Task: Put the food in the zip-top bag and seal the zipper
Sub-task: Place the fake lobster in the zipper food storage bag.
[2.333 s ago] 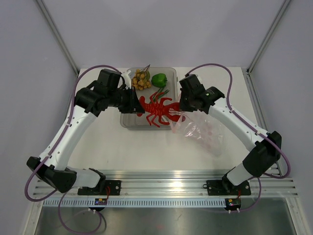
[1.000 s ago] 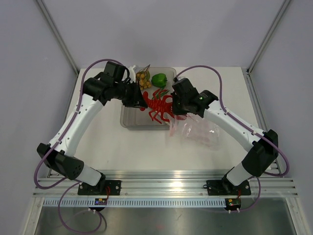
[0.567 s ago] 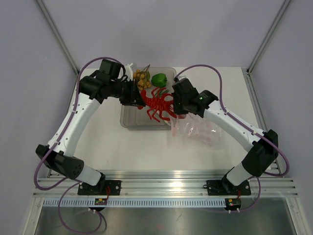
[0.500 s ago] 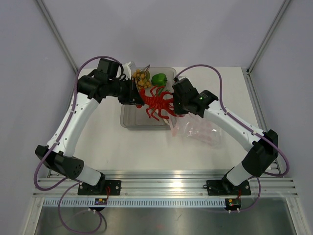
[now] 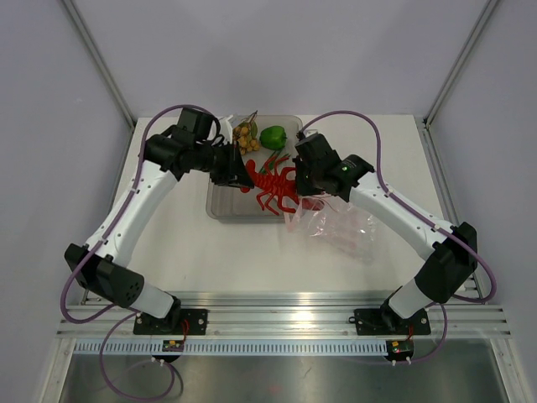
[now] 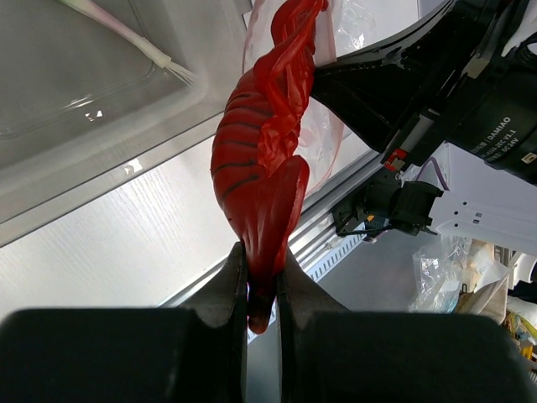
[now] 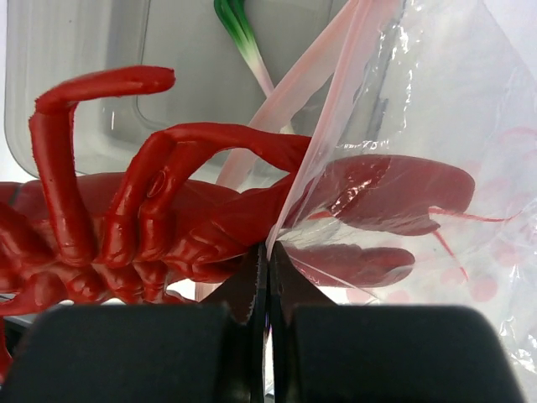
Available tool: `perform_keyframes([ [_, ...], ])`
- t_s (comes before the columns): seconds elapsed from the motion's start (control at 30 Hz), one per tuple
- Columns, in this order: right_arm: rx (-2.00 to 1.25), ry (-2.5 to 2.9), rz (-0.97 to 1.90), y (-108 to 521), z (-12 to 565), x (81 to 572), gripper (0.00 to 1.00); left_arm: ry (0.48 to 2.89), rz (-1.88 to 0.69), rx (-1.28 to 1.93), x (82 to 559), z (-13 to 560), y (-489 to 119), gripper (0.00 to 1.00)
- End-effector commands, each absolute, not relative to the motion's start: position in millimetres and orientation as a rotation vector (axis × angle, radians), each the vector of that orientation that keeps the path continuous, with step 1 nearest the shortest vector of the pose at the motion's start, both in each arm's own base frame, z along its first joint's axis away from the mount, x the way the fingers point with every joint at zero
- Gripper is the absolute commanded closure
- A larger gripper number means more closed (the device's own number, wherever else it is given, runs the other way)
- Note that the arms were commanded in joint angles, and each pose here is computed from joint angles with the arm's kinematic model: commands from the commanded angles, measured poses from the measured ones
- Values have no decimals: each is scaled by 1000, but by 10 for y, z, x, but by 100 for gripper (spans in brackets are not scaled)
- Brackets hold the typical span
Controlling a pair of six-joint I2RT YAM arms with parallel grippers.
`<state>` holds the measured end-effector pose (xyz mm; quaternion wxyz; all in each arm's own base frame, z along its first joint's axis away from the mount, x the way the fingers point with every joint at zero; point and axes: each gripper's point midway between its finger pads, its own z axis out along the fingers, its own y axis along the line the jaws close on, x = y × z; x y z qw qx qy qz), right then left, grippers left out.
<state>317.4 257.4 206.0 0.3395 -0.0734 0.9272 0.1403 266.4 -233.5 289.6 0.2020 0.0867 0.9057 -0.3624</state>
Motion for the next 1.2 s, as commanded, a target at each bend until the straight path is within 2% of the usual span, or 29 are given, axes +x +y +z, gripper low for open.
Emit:
perform_keyframes([
  [0.0,-189,2337,496,2758,2294,3174,100,2441,-1126,305,2644,3080,-2548,100],
  [0.6,-165,2267,511,2714,2476,3183,100,2516,-1096,279,2694,2782,-2634,100],
  [1.17,-225,2248,634,3088,2552,3060,100,2551,-1098,229,2762,2573,-2742,100],
])
